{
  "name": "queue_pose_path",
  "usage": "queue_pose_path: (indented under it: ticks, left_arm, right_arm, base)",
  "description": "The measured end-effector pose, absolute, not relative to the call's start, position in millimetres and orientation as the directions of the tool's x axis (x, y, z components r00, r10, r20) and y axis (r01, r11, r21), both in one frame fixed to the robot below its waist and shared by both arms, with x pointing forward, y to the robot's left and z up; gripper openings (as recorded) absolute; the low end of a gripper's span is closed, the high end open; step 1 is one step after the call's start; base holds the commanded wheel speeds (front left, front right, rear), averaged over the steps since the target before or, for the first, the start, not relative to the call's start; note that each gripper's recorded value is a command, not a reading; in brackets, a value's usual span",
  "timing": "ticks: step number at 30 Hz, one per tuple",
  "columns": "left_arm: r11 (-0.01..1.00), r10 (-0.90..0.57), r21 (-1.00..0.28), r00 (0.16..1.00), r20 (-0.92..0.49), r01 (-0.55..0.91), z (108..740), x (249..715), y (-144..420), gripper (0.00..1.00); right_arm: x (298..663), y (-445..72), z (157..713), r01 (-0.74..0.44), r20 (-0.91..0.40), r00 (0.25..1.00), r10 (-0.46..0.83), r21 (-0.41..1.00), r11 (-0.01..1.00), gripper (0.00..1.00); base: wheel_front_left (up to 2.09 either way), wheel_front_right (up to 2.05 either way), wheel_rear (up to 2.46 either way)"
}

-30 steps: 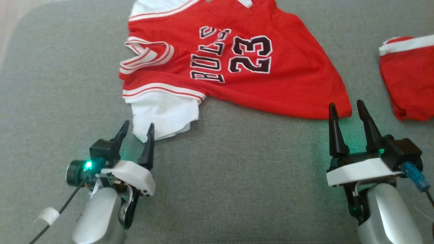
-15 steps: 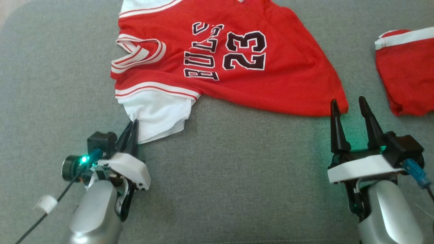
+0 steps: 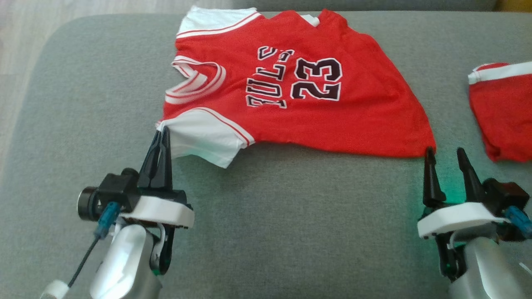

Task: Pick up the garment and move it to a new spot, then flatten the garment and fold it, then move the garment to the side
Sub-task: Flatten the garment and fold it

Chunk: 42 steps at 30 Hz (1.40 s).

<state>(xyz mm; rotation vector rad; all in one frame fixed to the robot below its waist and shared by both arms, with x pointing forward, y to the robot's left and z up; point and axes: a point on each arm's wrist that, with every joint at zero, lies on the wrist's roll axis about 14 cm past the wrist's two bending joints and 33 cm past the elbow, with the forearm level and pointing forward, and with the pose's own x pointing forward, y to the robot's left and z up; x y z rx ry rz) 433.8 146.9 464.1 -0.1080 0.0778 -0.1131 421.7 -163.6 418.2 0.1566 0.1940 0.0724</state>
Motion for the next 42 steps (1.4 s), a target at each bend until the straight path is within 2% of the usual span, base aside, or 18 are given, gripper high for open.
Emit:
queue_pose_path:
  ticks: [7,11,20,21,22,23,28,31,37,42]
  left_arm:
    - [0.989,-0.111,-0.102,0.994,0.002,0.111,486,427,151,0.00]
    - [0.988,-0.120,-0.098,0.993,-0.002,0.119,484,424,150,0.00]
    - [0.988,-0.116,-0.107,0.993,-0.005,0.115,482,423,152,0.00]
    - [0.987,-0.117,-0.108,0.993,-0.004,0.116,482,423,152,0.00]
    - [0.987,-0.116,-0.108,0.993,-0.003,0.115,483,423,152,0.00]
    - [0.988,-0.116,-0.108,0.993,-0.001,0.115,484,423,152,0.00]
    - [0.987,-0.084,-0.136,0.996,0.032,0.087,496,424,160,0.00]
    - [0.985,-0.072,-0.153,0.995,0.070,0.082,509,425,165,0.00]
    - [0.980,-0.075,-0.165,0.976,0.204,0.109,556,428,167,0.00]
    - [0.969,-0.069,-0.189,0.908,0.413,0.159,636,432,166,0.00]
  right_arm:
    - [420,-160,382,-0.032,-0.333,0.938,0.093,0.183,0.983,1.00]
    - [434,-149,380,-0.065,-0.347,0.930,0.121,0.169,0.984,1.00]
    - [445,-146,361,-0.061,-0.434,0.893,0.121,0.149,0.987,1.00]
    - [447,-146,361,-0.062,-0.435,0.892,0.123,0.151,0.987,0.73]
    - [448,-145,361,-0.063,-0.438,0.891,0.124,0.151,0.986,0.26]
    - [449,-144,362,-0.068,-0.434,0.892,0.127,0.149,0.987,0.00]
    - [445,-134,375,-0.093,-0.377,0.913,0.157,0.181,0.979,0.00]
    - [453,-131,401,-0.109,-0.293,0.942,0.164,0.197,0.974,0.00]
    - [468,-125,484,-0.174,-0.035,0.982,0.185,0.198,0.965,0.00]
    - [468,-123,568,-0.228,0.204,0.959,0.199,0.131,0.965,0.00]
  base:
    - [0.00,0.00,0.00]
    - [0.00,0.00,0.00]
    - [0.00,0.00,0.00]
    - [0.00,0.00,0.00]
    - [0.00,0.00,0.00]
    - [0.00,0.00,0.00]
    - [0.00,0.00,0.00]
    - [0.00,0.00,0.00]
    - [0.00,0.00,0.00]
    - [0.00,0.00,0.00]
